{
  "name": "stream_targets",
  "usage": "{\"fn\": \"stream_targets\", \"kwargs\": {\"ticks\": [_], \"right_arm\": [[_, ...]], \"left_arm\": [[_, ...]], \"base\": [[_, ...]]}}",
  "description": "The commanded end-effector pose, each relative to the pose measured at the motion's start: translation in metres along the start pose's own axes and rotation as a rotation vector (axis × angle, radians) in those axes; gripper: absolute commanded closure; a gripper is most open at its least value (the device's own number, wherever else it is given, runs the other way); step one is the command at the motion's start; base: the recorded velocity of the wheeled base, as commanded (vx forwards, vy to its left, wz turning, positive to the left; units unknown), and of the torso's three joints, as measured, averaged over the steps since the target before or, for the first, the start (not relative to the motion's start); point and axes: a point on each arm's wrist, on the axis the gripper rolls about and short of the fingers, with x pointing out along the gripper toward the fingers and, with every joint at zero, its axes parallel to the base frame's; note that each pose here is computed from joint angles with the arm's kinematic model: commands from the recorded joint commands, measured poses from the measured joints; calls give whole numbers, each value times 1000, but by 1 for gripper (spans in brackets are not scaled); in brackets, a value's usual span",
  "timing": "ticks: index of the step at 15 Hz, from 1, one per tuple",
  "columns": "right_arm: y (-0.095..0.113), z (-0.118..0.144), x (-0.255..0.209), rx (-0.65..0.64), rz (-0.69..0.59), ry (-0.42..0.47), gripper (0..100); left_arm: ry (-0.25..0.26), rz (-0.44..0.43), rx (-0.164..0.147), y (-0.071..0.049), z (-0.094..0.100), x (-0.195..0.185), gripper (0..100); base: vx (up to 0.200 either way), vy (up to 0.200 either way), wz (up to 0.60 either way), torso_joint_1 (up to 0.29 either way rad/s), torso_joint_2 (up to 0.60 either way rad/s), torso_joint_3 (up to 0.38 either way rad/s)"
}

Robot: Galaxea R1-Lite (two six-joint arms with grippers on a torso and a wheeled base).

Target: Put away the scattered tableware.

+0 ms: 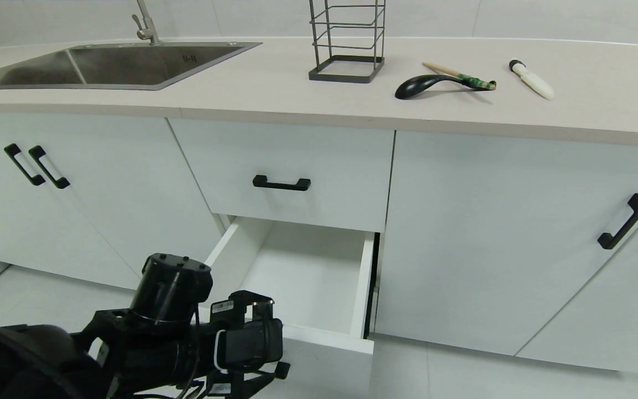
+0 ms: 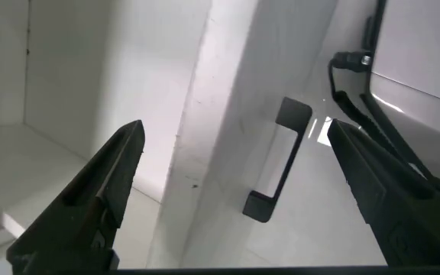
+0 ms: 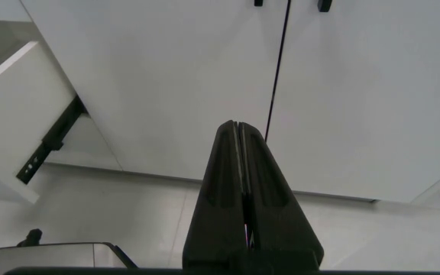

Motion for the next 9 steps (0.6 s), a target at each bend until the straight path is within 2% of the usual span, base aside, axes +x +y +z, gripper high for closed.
{"fn": "stream_targets", "kwargs": {"ticks": [1, 7, 9], "right_arm": [[0, 0, 0, 0, 0, 1, 100], [0, 0, 0, 0, 0, 1, 100], [0, 0, 0, 0, 0, 1, 100]], "left_arm": [[-23, 34, -1, -4, 2, -18, 0], [-22, 24, -5, -5, 2, -15, 0], [-24, 28, -22, -4, 2, -14, 0]], "base": [[0, 0, 0, 0, 0, 0], [0, 0, 0, 0, 0, 0], [0, 0, 0, 0, 0, 0]]}}
